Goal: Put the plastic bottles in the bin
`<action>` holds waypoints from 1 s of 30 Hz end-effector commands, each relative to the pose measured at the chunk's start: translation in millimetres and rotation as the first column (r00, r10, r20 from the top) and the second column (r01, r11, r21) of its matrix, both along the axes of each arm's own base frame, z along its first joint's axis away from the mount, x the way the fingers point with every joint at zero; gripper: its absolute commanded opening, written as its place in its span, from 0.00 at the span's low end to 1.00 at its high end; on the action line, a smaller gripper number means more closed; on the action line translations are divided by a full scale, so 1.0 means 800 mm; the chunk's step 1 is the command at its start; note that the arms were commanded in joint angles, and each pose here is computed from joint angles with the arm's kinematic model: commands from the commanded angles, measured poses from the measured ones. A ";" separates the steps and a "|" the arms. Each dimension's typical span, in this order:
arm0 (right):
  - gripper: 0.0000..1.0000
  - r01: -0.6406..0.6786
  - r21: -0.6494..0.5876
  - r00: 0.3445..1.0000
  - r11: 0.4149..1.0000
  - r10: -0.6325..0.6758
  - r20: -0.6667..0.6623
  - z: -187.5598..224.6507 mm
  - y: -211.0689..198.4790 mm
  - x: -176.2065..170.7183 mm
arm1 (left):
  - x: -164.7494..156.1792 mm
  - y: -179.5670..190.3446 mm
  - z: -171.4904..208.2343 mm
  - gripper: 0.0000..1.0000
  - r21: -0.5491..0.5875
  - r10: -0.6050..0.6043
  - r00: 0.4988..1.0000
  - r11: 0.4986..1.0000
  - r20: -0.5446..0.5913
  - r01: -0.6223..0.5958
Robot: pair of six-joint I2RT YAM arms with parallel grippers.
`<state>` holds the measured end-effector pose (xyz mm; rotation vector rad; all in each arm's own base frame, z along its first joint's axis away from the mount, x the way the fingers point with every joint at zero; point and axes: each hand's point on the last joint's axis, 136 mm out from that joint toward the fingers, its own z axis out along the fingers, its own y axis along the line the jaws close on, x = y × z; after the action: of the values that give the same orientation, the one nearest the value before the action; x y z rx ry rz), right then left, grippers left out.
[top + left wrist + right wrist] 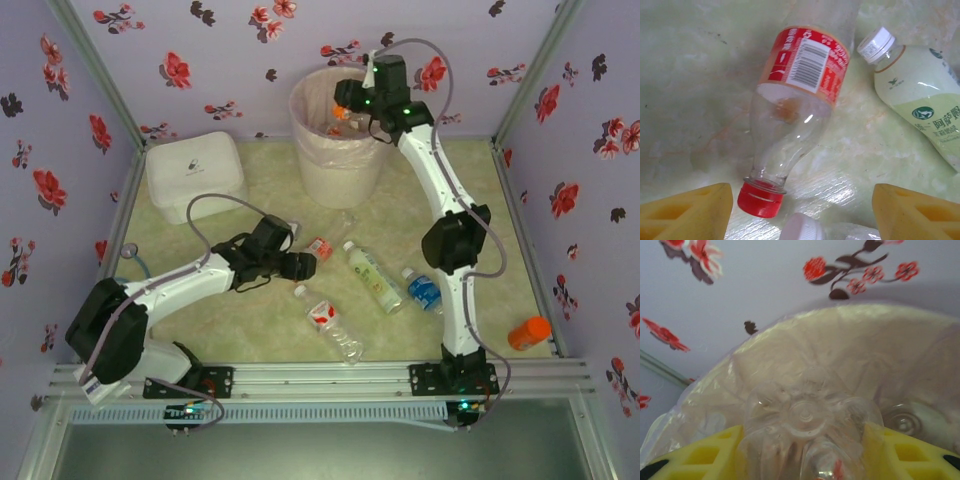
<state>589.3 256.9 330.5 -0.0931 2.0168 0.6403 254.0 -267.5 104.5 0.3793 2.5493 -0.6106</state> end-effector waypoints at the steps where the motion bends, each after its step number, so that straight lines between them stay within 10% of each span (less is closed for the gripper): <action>1: 0.00 -0.020 -0.029 0.996 0.999 0.018 -0.088 -0.041 0.011 -0.003 | 0.004 -0.006 0.004 0.73 0.033 -0.025 0.999 0.999 0.020 0.024; 5: 0.00 -0.036 -0.040 0.989 0.999 0.030 -0.144 -0.073 0.019 -0.003 | 0.005 -0.011 0.003 0.73 0.040 -0.037 0.999 0.999 0.019 0.036; 19: 0.87 -0.058 -0.061 0.996 0.996 0.054 -0.075 -0.018 0.013 -0.017 | 0.008 -0.018 0.003 0.89 0.063 -0.056 0.998 0.997 0.023 0.055; 30: 0.99 -0.023 -0.061 0.994 0.998 0.029 0.104 0.126 -0.047 -0.088 | 0.016 -0.025 0.004 1.00 0.105 -0.095 0.995 0.990 0.038 0.090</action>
<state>554.2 240.6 357.8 -0.1571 2.0708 0.5948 262.5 -284.2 103.2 0.4895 2.5551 -0.5453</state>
